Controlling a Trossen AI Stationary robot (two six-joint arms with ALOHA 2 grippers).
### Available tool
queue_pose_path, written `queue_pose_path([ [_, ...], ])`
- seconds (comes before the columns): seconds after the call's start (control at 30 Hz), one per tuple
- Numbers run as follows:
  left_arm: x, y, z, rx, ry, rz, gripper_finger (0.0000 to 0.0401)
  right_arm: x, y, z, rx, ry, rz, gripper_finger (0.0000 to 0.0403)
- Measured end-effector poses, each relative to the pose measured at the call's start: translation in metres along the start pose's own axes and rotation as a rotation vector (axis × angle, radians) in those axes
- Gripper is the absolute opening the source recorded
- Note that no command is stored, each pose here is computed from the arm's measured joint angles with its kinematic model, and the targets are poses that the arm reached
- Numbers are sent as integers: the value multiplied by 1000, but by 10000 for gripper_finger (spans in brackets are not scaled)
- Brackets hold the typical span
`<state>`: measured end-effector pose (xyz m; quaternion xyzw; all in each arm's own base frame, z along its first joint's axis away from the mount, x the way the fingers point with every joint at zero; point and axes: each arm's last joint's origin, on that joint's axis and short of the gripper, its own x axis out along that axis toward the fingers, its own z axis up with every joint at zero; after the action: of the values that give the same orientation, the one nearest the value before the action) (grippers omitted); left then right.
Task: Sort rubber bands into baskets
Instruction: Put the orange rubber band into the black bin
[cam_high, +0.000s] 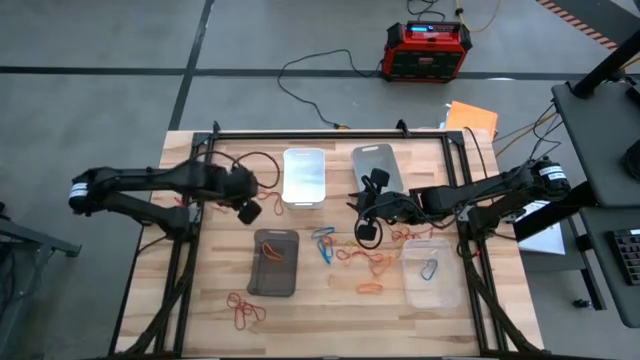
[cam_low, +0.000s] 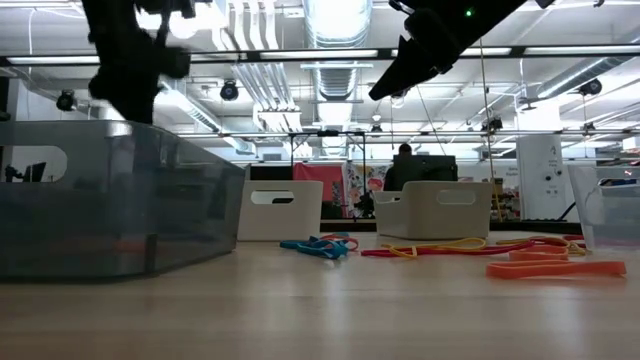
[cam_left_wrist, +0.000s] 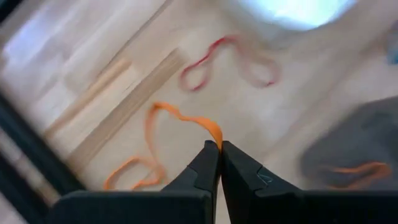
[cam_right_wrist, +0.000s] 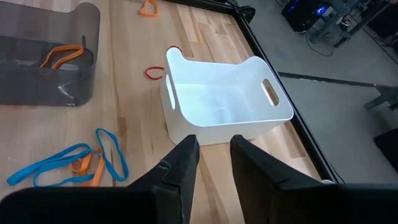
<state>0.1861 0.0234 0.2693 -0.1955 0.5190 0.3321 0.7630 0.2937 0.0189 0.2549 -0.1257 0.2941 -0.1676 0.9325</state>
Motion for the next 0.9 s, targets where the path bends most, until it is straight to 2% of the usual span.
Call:
queue_pose_path([
  [0.2,-28,-29,-6,134,-90,-83,0,0,0,0,0,0,1,92],
  [0.37,-37,-53,-20,272,-115,-159,0,0,0,0,7,0,0,100],
  [0.53,-39,-74,-33,358,-128,-227,0,0,0,0,10,0,1,102],
  [0.9,-23,-113,-43,450,-92,-318,0,0,0,0,15,-1,11,97],
])
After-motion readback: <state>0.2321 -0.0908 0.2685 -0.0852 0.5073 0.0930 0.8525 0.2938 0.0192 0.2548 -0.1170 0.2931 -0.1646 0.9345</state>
